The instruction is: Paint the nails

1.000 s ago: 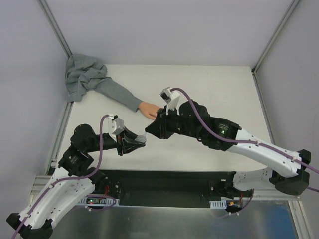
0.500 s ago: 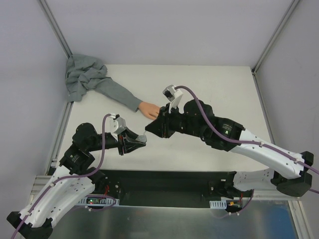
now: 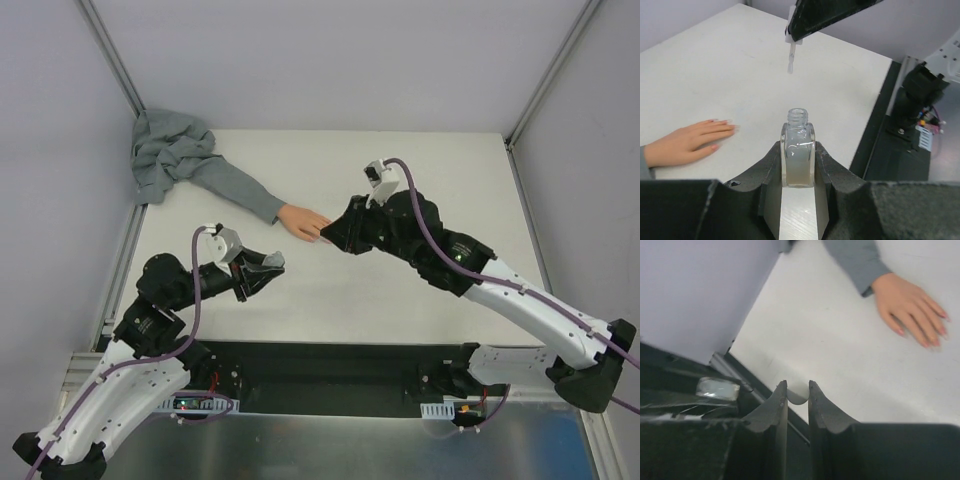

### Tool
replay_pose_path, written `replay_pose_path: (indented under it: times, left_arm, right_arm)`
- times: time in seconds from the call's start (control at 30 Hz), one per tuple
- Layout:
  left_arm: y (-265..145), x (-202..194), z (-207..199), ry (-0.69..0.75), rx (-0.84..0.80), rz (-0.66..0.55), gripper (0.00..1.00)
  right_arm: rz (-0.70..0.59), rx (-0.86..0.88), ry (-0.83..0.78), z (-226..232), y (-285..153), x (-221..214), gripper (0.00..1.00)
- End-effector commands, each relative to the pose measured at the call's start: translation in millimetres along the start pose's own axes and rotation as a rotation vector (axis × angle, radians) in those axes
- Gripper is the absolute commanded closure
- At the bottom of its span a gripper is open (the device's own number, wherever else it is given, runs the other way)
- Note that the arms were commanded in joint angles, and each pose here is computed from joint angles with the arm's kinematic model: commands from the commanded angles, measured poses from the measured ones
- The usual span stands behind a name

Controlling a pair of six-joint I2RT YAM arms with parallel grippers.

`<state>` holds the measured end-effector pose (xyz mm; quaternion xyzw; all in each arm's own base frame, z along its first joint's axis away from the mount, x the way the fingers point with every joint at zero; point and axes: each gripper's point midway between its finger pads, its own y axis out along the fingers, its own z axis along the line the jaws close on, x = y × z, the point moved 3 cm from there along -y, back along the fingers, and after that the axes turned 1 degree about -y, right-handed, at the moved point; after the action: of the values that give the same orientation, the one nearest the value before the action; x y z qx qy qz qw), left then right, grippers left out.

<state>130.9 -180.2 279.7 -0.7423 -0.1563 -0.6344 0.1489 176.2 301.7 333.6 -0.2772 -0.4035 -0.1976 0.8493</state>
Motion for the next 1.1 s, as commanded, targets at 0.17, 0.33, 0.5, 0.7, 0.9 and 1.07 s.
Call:
replay_pose_path:
  times: [0.17, 0.33, 0.5, 0.7, 0.9, 1.07]
  left_arm:
    - [4, 53, 38, 0.104, 0.25, -0.135, 1.0]
    - [23, 51, 50, 0.146, 0.238, -0.105, 1.0]
    - [32, 37, 60, 0.18, 0.239, -0.064, 1.0]
    - [29, 35, 67, 0.147, 0.227, -0.084, 1.0]
    - [26, 36, 68, 0.141, 0.214, -0.101, 1.0]
    - [26, 36, 69, 0.141, 0.215, -0.1, 1.0]
  right_arm:
    - [-0.019, -0.204, 0.147, -107, 75, -15, 0.99]
    - [0.071, -0.18, 0.13, -138, 125, -33, 0.99]
    - [0.139, -0.246, 0.044, -167, 142, -48, 1.0]
    - [0.218, -0.279, 0.045, -193, 141, -58, 0.99]
    - [0.215, -0.303, -0.009, -208, 141, -55, 0.99]
    - [0.239, -0.314, -0.002, -216, 145, -64, 0.99]
